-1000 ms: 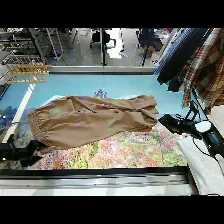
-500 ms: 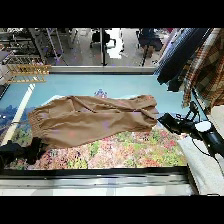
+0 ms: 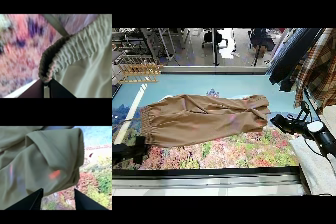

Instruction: Fold the clothes and pants, and hang the long-sleeved shirts on hangers.

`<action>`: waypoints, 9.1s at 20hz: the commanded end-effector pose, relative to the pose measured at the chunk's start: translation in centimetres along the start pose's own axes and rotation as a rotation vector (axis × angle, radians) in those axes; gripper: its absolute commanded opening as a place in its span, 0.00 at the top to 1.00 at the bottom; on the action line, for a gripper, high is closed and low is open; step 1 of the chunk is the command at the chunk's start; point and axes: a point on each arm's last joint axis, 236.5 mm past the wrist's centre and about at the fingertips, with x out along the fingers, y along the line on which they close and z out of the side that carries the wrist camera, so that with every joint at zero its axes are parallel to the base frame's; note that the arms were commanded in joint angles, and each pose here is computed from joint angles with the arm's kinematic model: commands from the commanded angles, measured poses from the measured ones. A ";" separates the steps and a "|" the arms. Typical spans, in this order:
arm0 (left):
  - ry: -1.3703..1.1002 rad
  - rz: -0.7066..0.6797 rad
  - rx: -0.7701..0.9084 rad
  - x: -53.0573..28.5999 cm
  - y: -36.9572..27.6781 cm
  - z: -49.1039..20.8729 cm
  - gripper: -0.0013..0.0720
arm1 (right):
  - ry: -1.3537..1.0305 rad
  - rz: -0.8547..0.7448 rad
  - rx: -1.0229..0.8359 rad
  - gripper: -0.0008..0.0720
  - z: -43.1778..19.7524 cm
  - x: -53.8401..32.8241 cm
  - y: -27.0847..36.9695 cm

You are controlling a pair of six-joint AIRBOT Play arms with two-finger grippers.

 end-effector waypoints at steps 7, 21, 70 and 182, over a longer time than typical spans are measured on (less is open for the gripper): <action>-0.279 -0.024 0.046 -8.8 2.8 15.0 0.96 | 0.122 0.067 -0.002 0.34 -2.7 3.8 0.4; -0.238 -0.008 0.045 -7.6 3.3 14.8 0.95 | 0.441 0.191 -0.380 0.34 -1.9 16.0 8.8; -0.226 0.211 0.503 -10.0 3.5 21.2 0.22 | 0.440 -0.214 -0.202 0.40 -9.8 2.0 -9.0; -0.056 0.112 0.279 -1.9 5.8 19.9 0.95 | 0.601 -0.367 0.453 0.50 -22.8 -7.2 -14.5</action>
